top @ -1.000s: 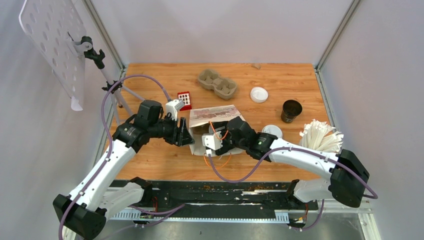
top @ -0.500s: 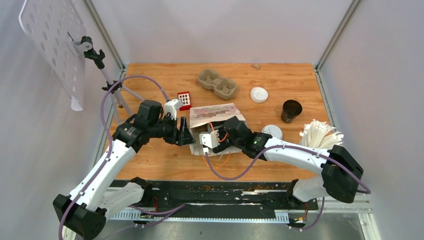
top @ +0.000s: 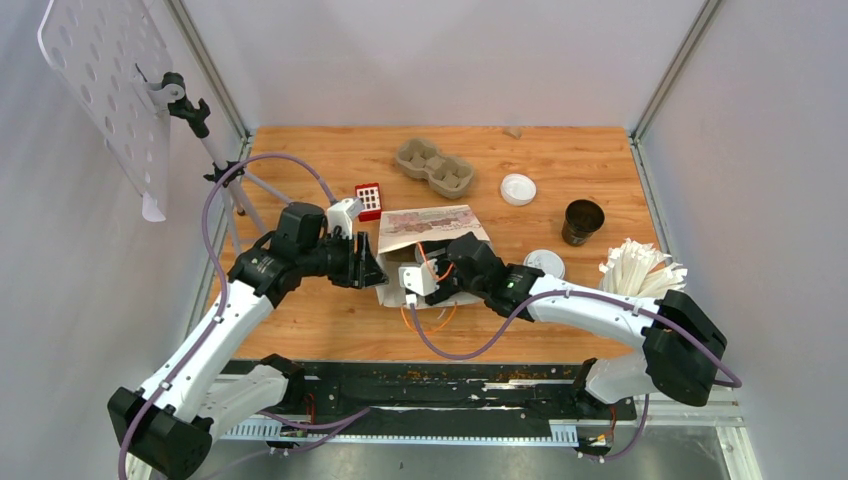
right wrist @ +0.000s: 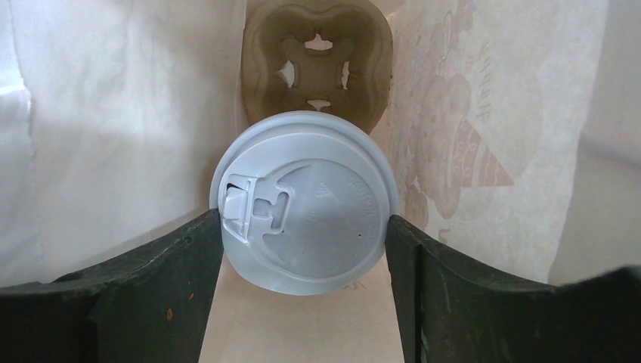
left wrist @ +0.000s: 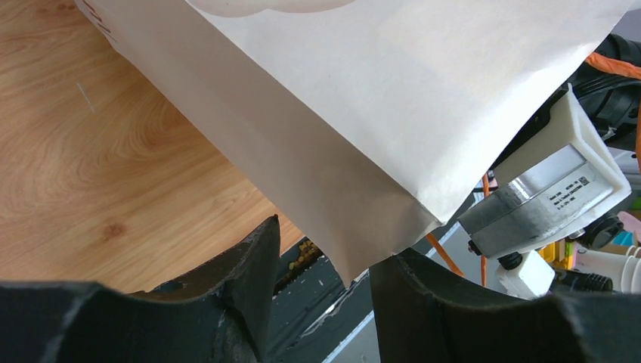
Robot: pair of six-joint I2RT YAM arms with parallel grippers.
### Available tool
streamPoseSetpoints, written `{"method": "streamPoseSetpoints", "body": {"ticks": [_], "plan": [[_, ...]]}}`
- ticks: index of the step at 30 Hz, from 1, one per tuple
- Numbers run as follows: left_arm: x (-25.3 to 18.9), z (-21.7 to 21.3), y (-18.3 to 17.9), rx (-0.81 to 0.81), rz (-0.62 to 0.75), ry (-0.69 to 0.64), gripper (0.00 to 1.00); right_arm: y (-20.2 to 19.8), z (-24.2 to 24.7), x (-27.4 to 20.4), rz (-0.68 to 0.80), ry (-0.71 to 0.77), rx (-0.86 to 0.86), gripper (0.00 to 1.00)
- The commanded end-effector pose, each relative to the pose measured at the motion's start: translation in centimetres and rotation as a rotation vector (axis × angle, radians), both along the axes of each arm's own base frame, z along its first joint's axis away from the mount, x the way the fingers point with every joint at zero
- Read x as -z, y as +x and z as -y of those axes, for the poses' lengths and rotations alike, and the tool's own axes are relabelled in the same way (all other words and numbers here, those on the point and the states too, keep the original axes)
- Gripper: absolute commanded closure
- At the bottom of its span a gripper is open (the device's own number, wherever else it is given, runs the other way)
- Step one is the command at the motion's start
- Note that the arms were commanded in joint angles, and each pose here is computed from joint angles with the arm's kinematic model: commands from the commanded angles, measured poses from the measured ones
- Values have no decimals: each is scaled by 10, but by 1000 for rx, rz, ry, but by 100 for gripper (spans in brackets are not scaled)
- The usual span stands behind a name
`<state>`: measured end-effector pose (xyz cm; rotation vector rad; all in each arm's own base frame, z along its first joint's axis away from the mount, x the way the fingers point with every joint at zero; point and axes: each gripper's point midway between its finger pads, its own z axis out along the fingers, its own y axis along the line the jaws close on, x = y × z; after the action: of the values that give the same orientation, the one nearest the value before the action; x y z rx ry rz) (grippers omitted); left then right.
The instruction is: Pack the takeout coffee
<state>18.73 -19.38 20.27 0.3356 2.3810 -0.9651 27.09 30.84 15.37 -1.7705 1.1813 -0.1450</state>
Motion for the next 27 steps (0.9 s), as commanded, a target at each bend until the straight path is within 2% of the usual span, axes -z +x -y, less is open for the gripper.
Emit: {"method": "streamPoseSetpoints", "body": {"ticks": [1, 6, 14, 27], "plan": [[-8, 5, 5, -4, 32, -36, 48, -1, -2, -15, 27, 52, -2, 40], [-10, 9, 6, 18, 27, -43, 79, 4, 9, -15, 38, 28, 13, 40], [-13, 10, 3, 48, 30, -36, 99, 18, 30, -18, 69, 2, 50, 40], [-16, 15, 2, 82, 27, -58, 100, 28, 36, -6, 82, -21, 39, 40]]}}
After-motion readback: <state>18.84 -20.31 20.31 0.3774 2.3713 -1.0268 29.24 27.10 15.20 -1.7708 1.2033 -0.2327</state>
